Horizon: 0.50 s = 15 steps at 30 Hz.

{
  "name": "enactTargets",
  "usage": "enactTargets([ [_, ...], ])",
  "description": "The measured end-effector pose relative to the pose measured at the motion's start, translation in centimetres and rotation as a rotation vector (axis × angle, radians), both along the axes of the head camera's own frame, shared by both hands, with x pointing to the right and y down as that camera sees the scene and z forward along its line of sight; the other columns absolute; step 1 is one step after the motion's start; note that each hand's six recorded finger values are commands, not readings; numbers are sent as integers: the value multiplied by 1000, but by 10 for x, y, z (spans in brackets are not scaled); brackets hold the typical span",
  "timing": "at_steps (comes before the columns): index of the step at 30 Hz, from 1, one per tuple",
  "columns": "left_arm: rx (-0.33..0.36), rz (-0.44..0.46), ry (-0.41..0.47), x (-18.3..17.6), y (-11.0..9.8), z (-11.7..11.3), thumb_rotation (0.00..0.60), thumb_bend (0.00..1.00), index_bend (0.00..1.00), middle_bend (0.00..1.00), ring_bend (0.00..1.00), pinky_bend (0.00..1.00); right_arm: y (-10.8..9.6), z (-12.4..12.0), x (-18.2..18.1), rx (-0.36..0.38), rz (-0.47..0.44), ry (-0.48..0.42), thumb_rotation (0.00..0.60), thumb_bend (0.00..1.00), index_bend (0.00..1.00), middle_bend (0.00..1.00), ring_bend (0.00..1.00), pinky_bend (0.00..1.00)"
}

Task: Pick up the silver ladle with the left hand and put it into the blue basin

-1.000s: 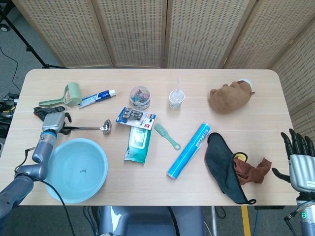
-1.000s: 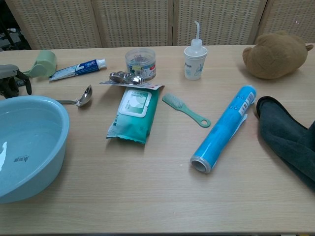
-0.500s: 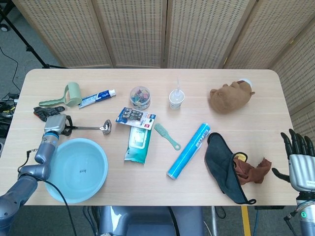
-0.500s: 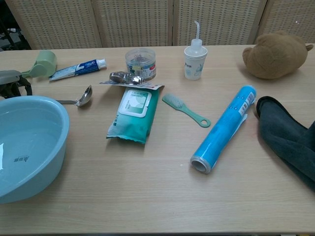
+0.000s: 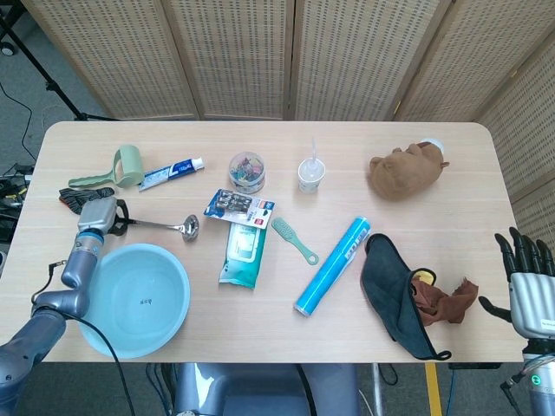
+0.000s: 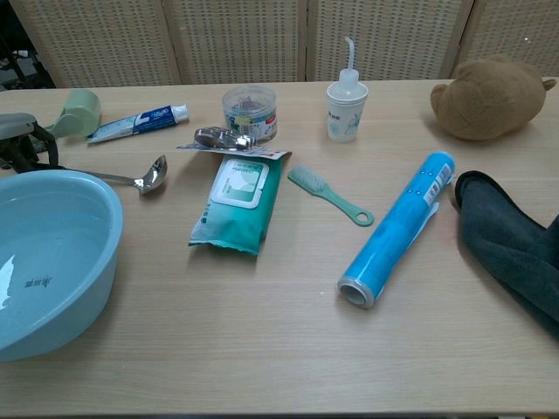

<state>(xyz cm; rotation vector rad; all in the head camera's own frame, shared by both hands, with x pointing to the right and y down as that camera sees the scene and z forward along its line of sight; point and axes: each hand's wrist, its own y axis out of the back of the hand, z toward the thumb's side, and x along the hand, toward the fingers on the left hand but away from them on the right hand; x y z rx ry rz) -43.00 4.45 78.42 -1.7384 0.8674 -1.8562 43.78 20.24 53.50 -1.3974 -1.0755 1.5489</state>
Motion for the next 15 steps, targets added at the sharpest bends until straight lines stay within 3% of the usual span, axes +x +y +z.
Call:
enactTargets([
  [15, 135, 14, 119, -2, -28, -58, 600, 651, 888, 1000, 987, 1000, 1, -6, -4, 9, -8, -23, 600, 0, 0, 0, 0, 0],
])
